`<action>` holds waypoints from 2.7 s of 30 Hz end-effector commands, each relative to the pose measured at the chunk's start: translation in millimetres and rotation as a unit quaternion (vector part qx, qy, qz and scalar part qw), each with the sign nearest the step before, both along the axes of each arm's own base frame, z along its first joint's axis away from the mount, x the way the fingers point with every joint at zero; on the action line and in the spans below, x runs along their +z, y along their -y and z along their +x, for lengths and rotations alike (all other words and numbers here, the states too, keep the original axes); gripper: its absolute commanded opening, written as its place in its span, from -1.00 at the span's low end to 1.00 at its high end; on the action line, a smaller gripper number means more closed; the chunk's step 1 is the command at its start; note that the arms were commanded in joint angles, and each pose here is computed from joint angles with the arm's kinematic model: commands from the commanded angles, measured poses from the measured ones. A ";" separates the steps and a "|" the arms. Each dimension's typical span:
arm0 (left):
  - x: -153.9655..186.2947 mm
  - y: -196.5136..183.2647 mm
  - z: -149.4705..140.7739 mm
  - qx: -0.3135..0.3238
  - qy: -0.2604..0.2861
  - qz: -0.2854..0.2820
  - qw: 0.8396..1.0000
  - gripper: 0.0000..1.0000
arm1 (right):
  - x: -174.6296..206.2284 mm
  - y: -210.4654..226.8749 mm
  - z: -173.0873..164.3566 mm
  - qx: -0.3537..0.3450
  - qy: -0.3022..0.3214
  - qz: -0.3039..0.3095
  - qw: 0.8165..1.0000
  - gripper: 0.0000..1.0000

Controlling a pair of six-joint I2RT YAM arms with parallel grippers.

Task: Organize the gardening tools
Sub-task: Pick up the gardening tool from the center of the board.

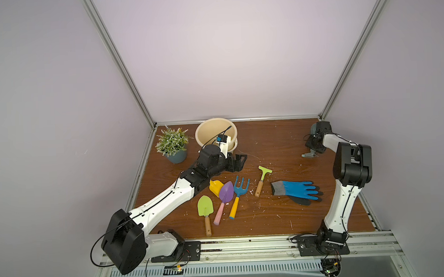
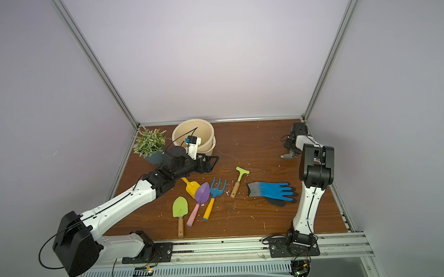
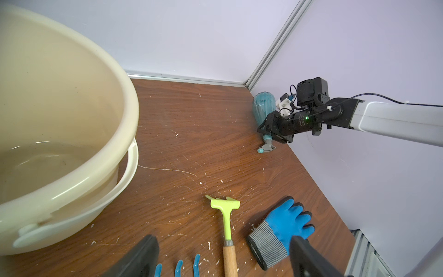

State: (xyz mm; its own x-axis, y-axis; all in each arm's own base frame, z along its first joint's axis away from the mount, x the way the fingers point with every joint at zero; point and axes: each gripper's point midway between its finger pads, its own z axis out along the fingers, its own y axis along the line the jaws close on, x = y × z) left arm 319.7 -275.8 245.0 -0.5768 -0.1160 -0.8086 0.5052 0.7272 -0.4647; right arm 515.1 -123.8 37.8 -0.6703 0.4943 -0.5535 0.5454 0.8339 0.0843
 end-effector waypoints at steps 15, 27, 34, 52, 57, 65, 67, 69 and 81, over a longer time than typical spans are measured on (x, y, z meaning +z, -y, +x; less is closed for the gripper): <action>38.7 13.2 19.0 -0.006 0.057 -0.024 0.998 0.74 | 112.9 -112.5 -14.2 0.063 0.142 0.170 0.973 -0.71; 82.1 72.4 21.9 -0.043 0.177 -0.056 0.982 0.71 | 221.0 -218.2 -79.9 0.069 0.301 0.393 0.866 -0.71; 88.4 88.0 13.6 -0.040 0.246 -0.065 0.966 0.64 | 260.4 -233.7 -111.3 0.053 0.355 0.484 0.798 -0.71; 81.5 140.6 -10.1 -0.081 0.380 -0.048 0.920 0.50 | 289.6 -256.4 -150.0 0.026 0.369 0.651 0.662 -0.66; 76.7 155.8 -4.0 -0.088 0.393 -0.034 0.915 0.36 | 293.6 -260.0 -155.2 0.031 0.363 0.664 0.653 -0.66; 79.8 175.3 -2.4 -0.104 0.406 -0.037 0.907 0.26 | 289.1 -260.0 -161.5 0.028 0.357 0.679 0.641 -0.65; 80.9 179.0 -1.5 -0.106 0.408 -0.039 0.906 0.19 | 289.9 -261.5 -162.4 0.032 0.354 0.682 0.639 -0.65; 82.7 182.1 -0.8 -0.108 0.409 -0.042 0.905 0.10 | 289.7 -261.6 -163.6 0.033 0.354 0.683 0.638 -0.65; 78.9 194.4 -7.3 -0.128 0.402 -0.053 0.905 -0.38 | 293.9 -256.6 -166.9 0.024 0.365 0.701 0.613 -0.61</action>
State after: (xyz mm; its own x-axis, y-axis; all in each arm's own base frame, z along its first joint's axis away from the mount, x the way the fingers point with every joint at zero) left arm 322.0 -462.2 312.9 0.1605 -0.1291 -0.9786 0.8393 0.5395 0.0664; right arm 358.7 133.0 296.7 -0.4932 0.8320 0.2541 0.0274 -0.2771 0.9604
